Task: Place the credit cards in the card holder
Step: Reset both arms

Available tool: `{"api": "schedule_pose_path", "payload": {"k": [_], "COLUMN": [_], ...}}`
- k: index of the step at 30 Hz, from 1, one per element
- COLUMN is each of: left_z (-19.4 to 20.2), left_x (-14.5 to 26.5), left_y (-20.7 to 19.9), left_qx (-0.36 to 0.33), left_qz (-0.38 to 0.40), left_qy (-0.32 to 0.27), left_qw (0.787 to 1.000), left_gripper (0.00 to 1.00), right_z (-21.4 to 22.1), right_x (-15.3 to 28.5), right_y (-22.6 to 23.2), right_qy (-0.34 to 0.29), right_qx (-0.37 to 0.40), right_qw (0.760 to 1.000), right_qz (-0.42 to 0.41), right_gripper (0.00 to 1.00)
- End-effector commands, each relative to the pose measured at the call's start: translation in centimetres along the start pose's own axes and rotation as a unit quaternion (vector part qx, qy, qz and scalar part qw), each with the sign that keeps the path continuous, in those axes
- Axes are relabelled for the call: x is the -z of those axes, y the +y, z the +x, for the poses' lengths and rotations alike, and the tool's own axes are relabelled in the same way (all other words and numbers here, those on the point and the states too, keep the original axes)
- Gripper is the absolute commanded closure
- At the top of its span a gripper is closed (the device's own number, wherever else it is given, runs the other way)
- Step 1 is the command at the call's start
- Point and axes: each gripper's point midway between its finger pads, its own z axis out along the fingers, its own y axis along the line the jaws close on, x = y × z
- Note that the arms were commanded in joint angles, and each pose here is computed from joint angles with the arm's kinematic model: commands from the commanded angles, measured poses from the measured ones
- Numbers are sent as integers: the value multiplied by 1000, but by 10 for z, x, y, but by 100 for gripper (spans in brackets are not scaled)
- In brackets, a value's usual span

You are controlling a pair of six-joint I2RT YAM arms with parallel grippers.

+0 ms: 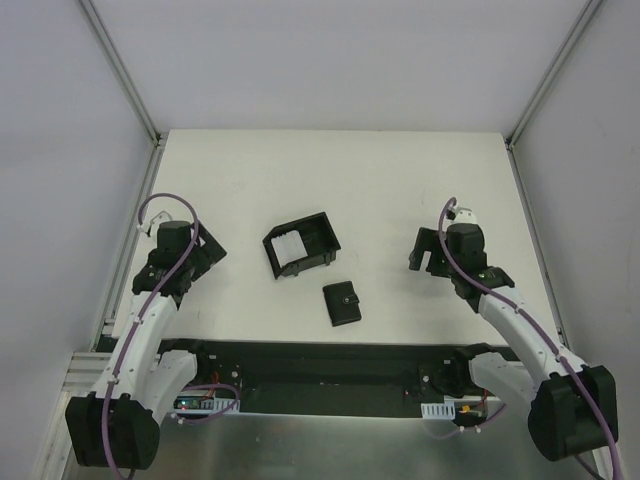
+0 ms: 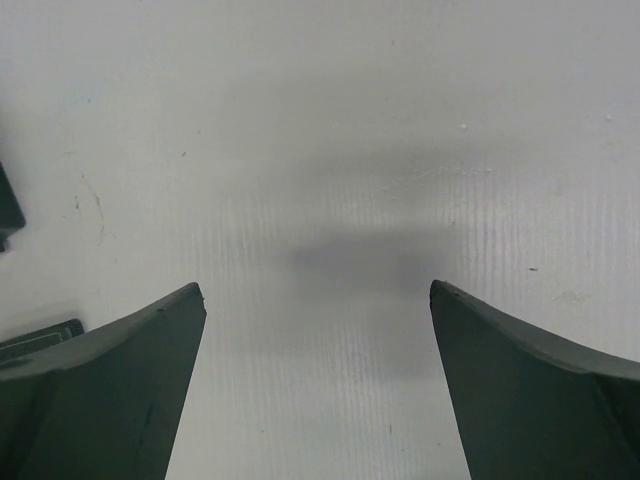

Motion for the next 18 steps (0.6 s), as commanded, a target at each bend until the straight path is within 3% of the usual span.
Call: {"api": "schedule_pose_path", "payload": {"k": [1, 11, 18], "left_z": [1, -7, 1], "left_x": [-1, 4, 0], "left_y": [2, 2, 3], "left_qx": [6, 6, 11], "left_qz": [-5, 4, 7], "left_qy": [-9, -37, -25], "left_qw": [1000, 999, 1000], "left_gripper": [1, 1, 1], "right_z": [-23, -31, -25], "right_x": [0, 6, 3], "right_y": [16, 14, 13], "right_qy": [-32, -72, -61], "right_qx": [25, 77, 79], "right_qw": [999, 994, 994], "right_qz": [-22, -31, -32], "right_gripper": [4, 4, 4]}}
